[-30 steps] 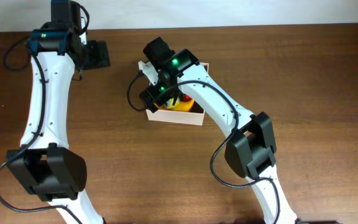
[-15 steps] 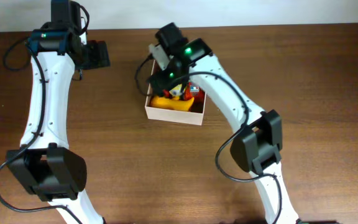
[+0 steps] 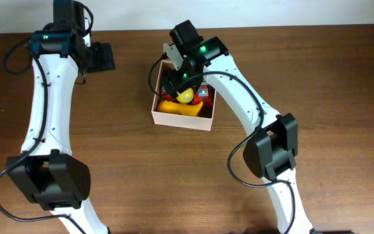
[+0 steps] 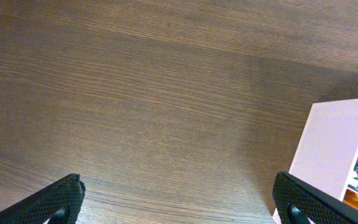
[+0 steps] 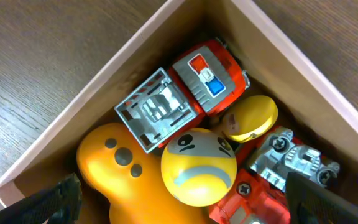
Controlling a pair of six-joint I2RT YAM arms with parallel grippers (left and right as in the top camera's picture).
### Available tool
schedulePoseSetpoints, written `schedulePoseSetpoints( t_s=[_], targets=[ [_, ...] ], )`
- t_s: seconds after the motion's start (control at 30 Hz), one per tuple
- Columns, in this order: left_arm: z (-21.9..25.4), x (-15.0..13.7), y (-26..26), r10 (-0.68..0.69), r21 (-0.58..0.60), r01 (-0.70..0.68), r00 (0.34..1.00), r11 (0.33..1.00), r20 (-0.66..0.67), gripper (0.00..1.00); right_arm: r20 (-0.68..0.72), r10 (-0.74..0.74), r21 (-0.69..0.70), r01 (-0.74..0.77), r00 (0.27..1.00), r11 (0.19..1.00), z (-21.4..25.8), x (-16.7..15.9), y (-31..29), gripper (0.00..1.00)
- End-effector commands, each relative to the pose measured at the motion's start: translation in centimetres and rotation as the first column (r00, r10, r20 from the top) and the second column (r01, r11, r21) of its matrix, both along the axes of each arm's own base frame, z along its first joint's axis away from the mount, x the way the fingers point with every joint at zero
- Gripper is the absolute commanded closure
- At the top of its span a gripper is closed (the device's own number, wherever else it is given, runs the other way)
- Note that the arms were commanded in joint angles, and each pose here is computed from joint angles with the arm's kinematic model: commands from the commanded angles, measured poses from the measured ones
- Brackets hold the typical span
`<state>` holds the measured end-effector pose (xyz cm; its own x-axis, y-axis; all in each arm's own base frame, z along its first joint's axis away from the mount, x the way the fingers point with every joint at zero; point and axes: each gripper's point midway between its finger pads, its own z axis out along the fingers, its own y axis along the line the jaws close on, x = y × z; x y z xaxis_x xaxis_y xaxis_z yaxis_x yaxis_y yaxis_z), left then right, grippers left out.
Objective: Pack container
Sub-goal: 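Lower the ball into the box's middle and open the right gripper, then raise the right gripper away from the box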
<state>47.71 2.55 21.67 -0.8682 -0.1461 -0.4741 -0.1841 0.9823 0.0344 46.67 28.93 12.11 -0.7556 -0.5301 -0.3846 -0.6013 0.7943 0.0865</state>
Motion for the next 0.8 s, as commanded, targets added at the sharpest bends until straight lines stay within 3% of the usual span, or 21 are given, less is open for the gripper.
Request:
schedulePoseSetpoints(
  t_s=[0.0,0.23,0.43,0.63,0.77],
  targets=[
    [1.9,-0.1,0.1,0.009,-0.006,-0.008,0.999,1.000,0.046,0.01,0.071,0.006,0.029,-0.008,0.997,1.000,3.2,0.6,0.5,0.01],
    [1.9,-0.1,0.1,0.009,-0.006,-0.008,0.999,1.000,0.046,0.01,0.148,-0.043,0.065,0.033,0.988,0.997,9.1,1.5,-1.5,0.01],
    [1.9,-0.1,0.1,0.009,-0.006,-0.008,0.999,1.000,0.046,0.01,0.201,-0.222,0.033,0.220,0.954,0.975,13.4,2.7,-8.3,0.01],
    [1.9,-0.1,0.1,0.009,-0.006,-0.008,0.999,1.000,0.046,0.01,0.142,-0.412,-0.028,0.420,0.900,0.907,13.0,2.7,-15.6,0.01],
    [1.9,-0.1,0.1,0.009,-0.006,-0.008,0.999,1.000,0.046,0.01,0.111,-0.558,-0.078,0.567,0.822,0.820,12.4,2.4,-20.7,0.01]
  ],
)
